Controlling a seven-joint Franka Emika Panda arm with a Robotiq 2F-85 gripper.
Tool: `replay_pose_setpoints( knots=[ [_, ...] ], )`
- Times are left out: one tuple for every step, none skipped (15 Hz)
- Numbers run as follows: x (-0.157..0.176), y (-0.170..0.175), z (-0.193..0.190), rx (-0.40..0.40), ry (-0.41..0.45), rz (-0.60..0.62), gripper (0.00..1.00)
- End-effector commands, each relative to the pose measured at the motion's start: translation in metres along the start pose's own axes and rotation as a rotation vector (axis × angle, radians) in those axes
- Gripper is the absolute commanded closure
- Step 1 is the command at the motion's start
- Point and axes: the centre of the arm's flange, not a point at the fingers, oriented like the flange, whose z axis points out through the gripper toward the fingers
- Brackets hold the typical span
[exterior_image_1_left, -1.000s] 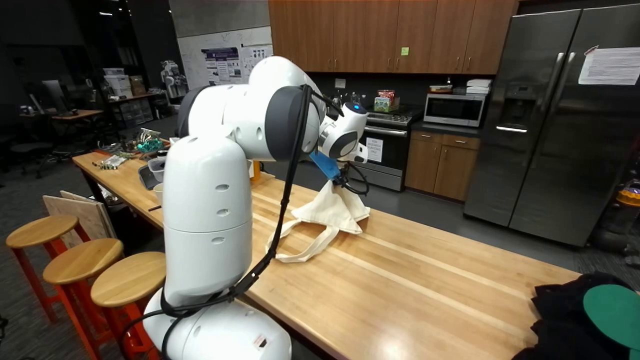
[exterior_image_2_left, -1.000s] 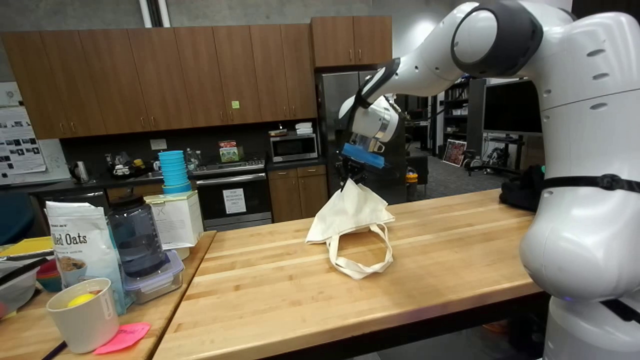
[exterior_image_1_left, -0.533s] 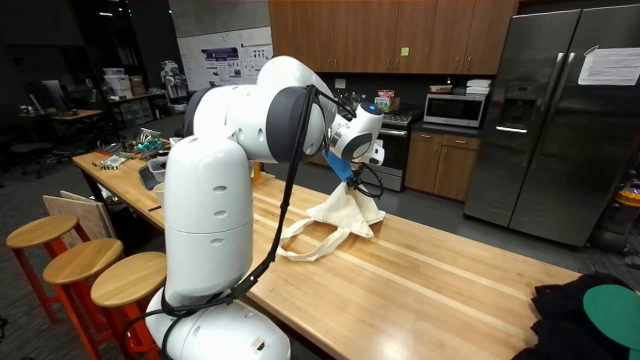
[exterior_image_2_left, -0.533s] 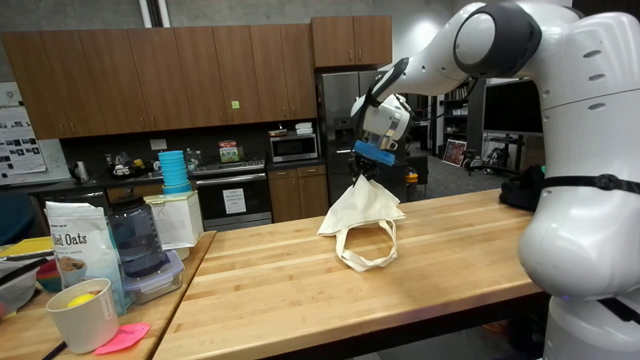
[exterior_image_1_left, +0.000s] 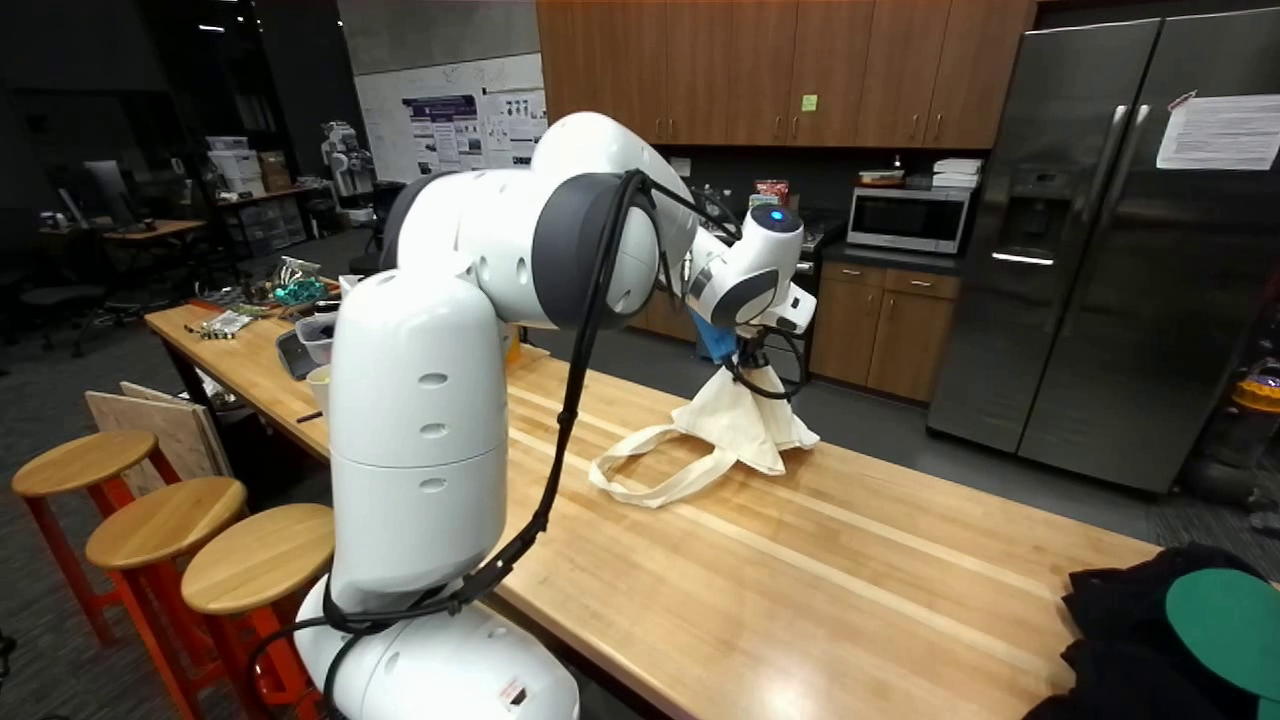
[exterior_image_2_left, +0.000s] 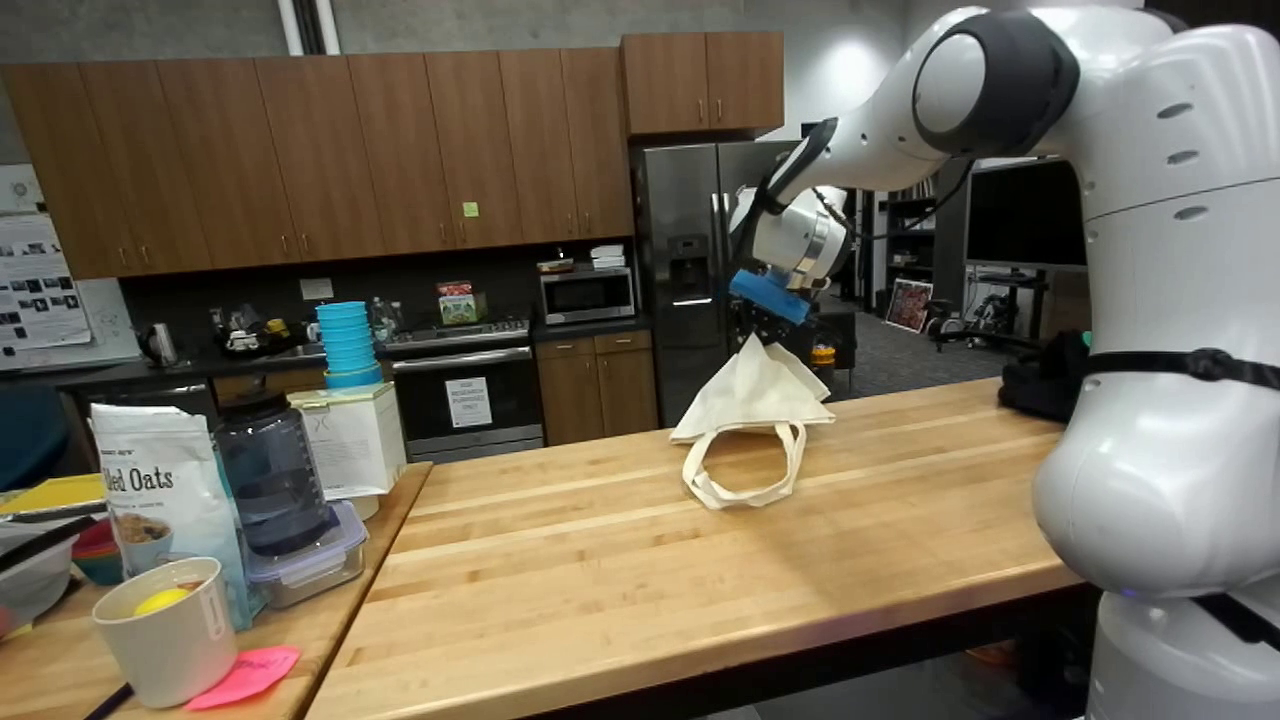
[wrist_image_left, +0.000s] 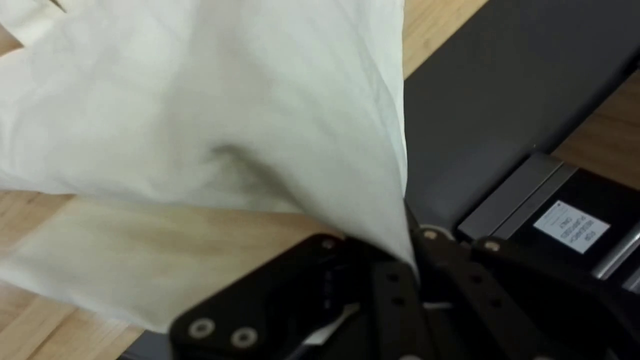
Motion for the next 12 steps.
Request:
replay_pose_setpoints(
  knots=[
    [0.010,0.009,-0.012,-0.008,0.111,0.110,0.99],
    [0.014,0.012,-0.013,-0.013,0.135,0.133,0.99],
    [0.017,0.014,-0.014,-0.018,0.158,0.157,0.99],
    [0.019,0.017,-0.014,-0.028,0.174,0.179,0.99],
    [0.021,0.020,-0.014,-0.039,0.186,0.198,0.99],
    [0.022,0.023,-0.014,-0.045,0.187,0.212,0.99],
    [0.022,0.025,-0.014,-0.052,0.176,0.218,0.99],
    [0.022,0.026,-0.013,-0.056,0.162,0.219,0.99],
    [0.022,0.026,-0.013,-0.053,0.145,0.219,0.99],
    [0.020,0.025,-0.012,-0.049,0.128,0.208,0.99],
    [0.023,0.029,-0.006,-0.051,0.147,0.202,0.99],
    [0.023,0.029,-0.005,-0.052,0.144,0.201,0.96]
  ],
)
